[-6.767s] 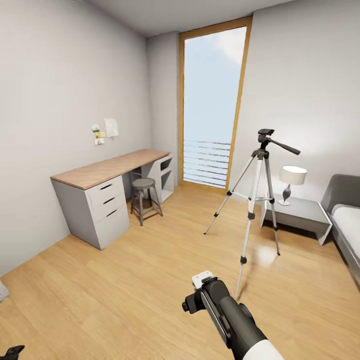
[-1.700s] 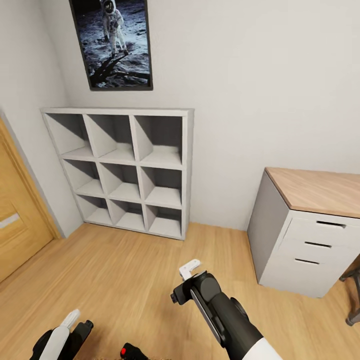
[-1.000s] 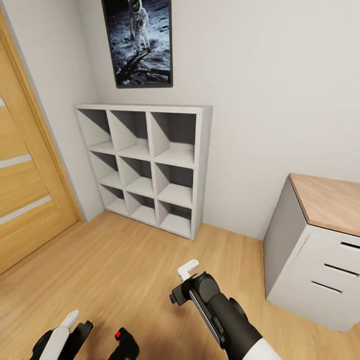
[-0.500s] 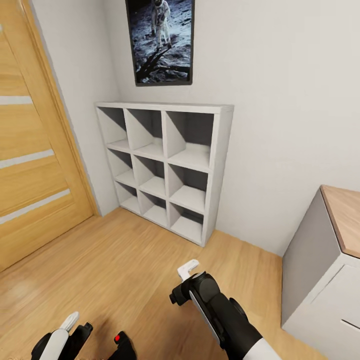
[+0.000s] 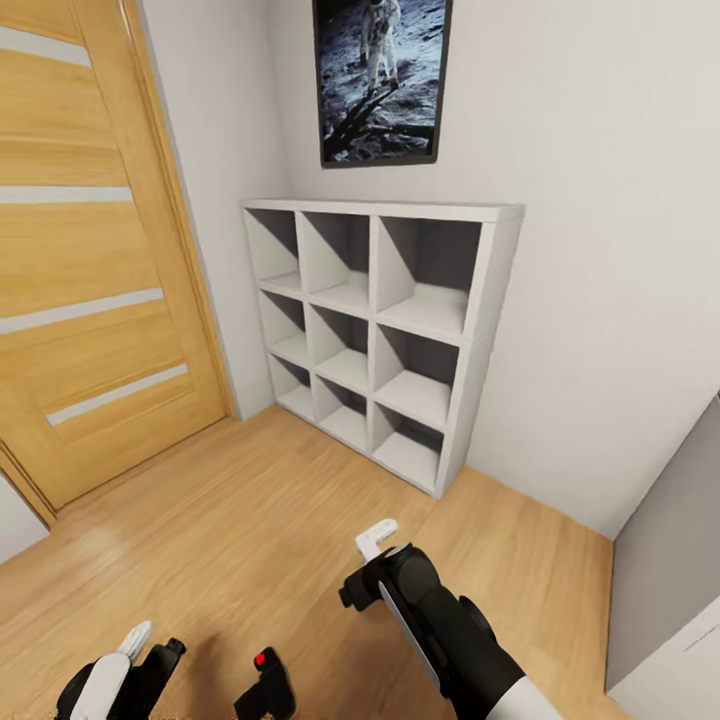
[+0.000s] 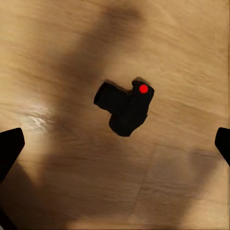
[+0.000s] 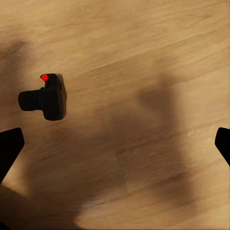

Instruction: Attach the digital camera to the camera tripod in the bedroom.

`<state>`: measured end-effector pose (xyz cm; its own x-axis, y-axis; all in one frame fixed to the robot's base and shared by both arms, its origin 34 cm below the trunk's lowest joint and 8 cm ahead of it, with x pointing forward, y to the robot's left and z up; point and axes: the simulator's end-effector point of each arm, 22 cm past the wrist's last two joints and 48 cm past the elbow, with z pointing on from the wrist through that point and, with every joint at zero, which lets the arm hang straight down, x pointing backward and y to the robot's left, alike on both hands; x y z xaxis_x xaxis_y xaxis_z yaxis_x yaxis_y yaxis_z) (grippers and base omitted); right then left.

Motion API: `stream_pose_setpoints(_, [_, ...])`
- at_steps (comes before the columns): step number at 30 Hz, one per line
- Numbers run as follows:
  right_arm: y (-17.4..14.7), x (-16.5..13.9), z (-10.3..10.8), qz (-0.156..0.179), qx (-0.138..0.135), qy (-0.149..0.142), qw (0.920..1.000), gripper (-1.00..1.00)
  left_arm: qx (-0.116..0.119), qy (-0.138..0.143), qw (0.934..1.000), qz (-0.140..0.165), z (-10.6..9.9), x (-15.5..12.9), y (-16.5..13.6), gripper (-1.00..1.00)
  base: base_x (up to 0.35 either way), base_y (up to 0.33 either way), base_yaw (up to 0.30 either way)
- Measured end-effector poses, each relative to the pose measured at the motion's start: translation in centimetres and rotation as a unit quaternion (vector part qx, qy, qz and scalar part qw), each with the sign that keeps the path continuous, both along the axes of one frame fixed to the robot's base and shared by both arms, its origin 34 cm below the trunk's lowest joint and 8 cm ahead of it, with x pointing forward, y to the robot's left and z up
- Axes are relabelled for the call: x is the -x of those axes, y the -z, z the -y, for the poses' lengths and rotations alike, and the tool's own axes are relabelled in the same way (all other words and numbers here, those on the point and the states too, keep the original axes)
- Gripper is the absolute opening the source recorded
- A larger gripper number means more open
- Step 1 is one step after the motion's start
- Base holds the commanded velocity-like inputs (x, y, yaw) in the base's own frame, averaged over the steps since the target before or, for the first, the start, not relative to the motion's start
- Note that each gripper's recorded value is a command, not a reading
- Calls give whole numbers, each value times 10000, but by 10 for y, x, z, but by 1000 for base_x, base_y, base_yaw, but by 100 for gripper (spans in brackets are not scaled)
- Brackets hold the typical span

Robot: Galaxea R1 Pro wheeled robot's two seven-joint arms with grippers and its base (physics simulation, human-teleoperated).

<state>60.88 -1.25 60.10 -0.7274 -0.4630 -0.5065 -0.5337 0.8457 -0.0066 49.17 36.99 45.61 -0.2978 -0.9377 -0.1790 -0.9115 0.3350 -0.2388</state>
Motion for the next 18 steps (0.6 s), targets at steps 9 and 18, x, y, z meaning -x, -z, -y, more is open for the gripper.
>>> stream_pose_setpoints(9, [3, -3, -5, 186, -141, 16, 9997, 100, -217, 1330, 9908, 130, 63, -48, 5, 100, 1, -1, 26])
stream_pose_setpoints(18, [-2, -10, -13, 380, -216, -76, 9990, 100, -397, 1718, 9842, -177, 64, -34, 28, 100, 0, 0, 2])
